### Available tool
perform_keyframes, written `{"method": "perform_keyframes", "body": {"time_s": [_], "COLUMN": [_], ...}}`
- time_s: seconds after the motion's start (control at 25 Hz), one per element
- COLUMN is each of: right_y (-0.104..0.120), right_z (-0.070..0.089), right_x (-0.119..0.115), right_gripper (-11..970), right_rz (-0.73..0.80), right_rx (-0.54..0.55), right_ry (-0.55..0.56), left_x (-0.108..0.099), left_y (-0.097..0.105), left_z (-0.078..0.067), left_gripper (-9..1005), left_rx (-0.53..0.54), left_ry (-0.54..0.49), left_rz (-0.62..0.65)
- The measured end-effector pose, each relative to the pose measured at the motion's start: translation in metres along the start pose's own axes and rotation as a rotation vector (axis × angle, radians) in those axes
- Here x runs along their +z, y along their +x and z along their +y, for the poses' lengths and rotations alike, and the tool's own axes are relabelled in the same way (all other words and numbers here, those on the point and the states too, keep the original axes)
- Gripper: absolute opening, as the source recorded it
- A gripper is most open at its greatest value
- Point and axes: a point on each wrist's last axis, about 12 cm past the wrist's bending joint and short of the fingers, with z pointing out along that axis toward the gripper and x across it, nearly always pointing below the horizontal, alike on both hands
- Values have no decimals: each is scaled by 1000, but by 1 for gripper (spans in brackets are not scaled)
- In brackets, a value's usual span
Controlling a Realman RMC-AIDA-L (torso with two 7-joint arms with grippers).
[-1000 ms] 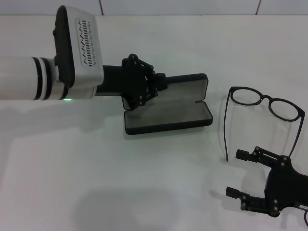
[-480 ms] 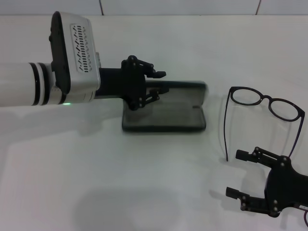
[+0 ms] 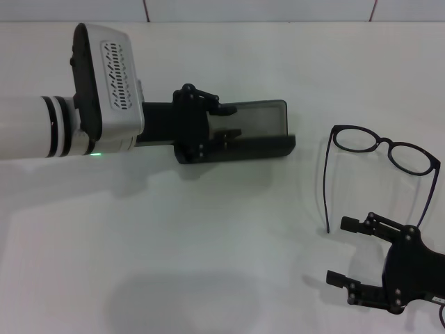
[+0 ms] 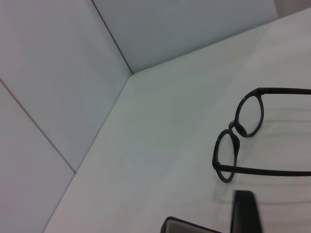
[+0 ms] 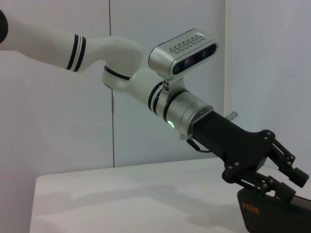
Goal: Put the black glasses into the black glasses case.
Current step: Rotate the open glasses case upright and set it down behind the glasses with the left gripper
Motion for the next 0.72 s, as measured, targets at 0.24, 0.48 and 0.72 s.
{"method": "perform_keyframes", "body": {"time_s": [0.24, 0.48, 0.72], "right_y": [0, 0, 0], "right_z": [0, 0, 0], "right_x": [0, 0, 0], "right_gripper": [800, 799, 800], "right_rz": [0, -1, -1], "right_rx": [0, 1, 1], "right_ry": [1, 2, 2], "left_x": [-1, -4, -6], "left_y": [3, 5, 9], "left_z": [-5, -8, -11], "left_gripper": [310, 310, 309], "left_rx": [-7, -35, -48], "left_ry": [6, -2, -7], "left_rz": [6, -6, -1]}}
